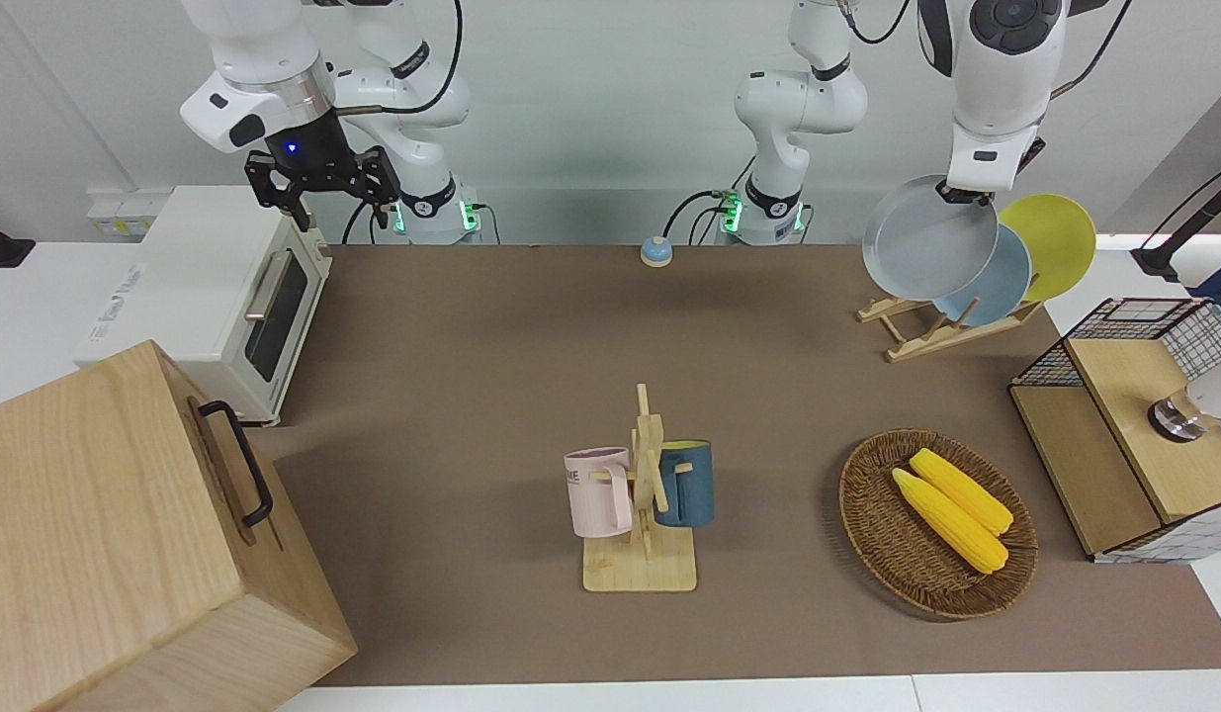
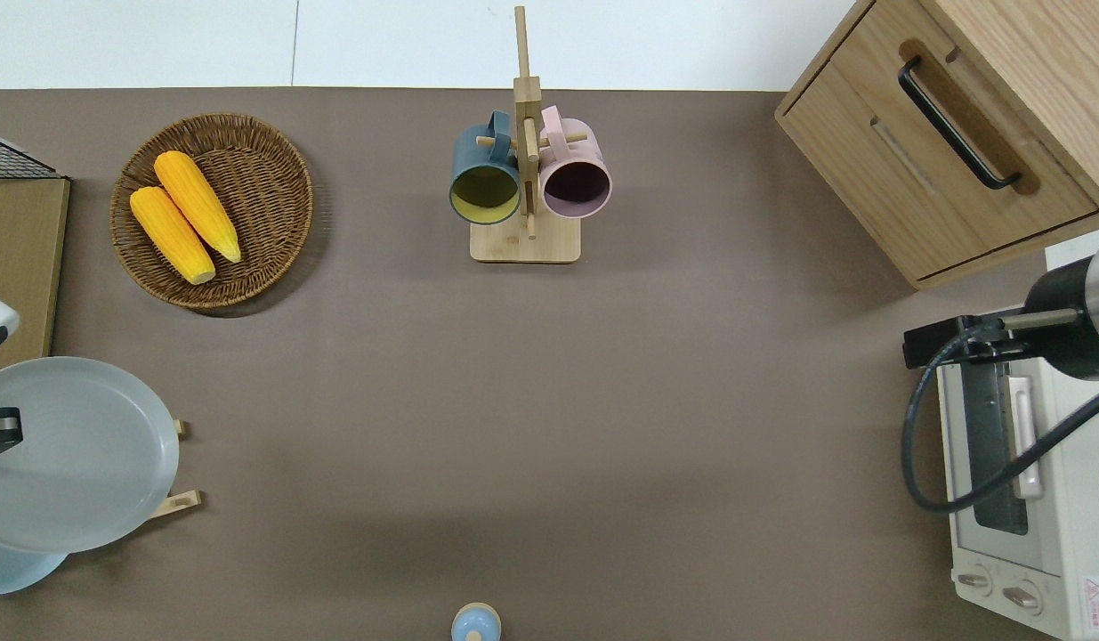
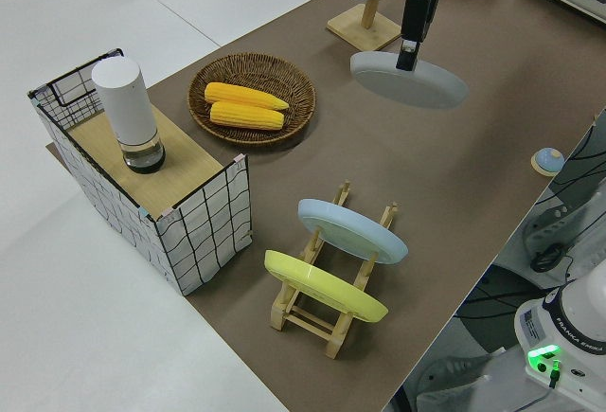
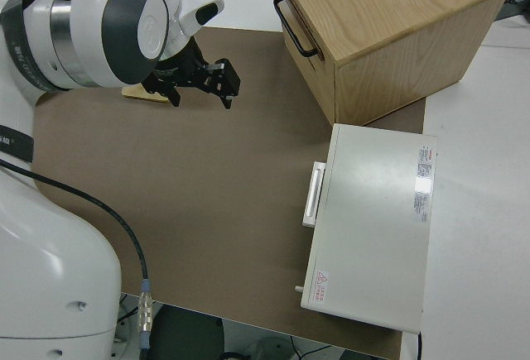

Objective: Pick gray plate from table and place it on lower plate rack with left arm
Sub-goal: 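Lower the gray plate upright into the rack's lower slot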

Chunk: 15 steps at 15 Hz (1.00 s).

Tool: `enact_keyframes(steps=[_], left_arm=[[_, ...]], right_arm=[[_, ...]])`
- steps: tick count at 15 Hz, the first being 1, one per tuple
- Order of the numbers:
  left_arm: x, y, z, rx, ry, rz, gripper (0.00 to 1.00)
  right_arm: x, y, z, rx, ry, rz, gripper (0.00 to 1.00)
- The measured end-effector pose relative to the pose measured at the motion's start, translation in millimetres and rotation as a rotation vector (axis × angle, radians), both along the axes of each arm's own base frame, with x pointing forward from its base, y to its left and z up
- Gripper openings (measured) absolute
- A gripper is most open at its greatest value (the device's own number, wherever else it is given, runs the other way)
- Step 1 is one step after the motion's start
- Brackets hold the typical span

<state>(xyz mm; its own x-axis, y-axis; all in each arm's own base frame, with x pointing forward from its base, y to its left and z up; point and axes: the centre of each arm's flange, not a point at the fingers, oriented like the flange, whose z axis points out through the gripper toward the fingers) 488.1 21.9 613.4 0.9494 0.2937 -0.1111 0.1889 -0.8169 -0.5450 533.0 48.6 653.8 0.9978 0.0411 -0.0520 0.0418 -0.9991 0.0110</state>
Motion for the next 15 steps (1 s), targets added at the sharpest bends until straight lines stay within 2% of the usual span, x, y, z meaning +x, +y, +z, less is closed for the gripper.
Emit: enact_keyframes(steps=[6, 10, 15], left_arm=[[4.8, 8, -7, 0.085, 0.021, -0.003, 0.04], [9.1, 13, -31, 0.139, 0.068, -0.010, 0.04], [17.0, 23, -58, 0.204, 0.095, -0.032, 0.04]], right_arm=[[0.0, 0, 0, 0.000, 0.000, 0.000, 0.99], [0.0, 0, 0, 0.000, 0.000, 0.000, 0.99], [0.0, 0, 0, 0.000, 0.000, 0.000, 0.99]])
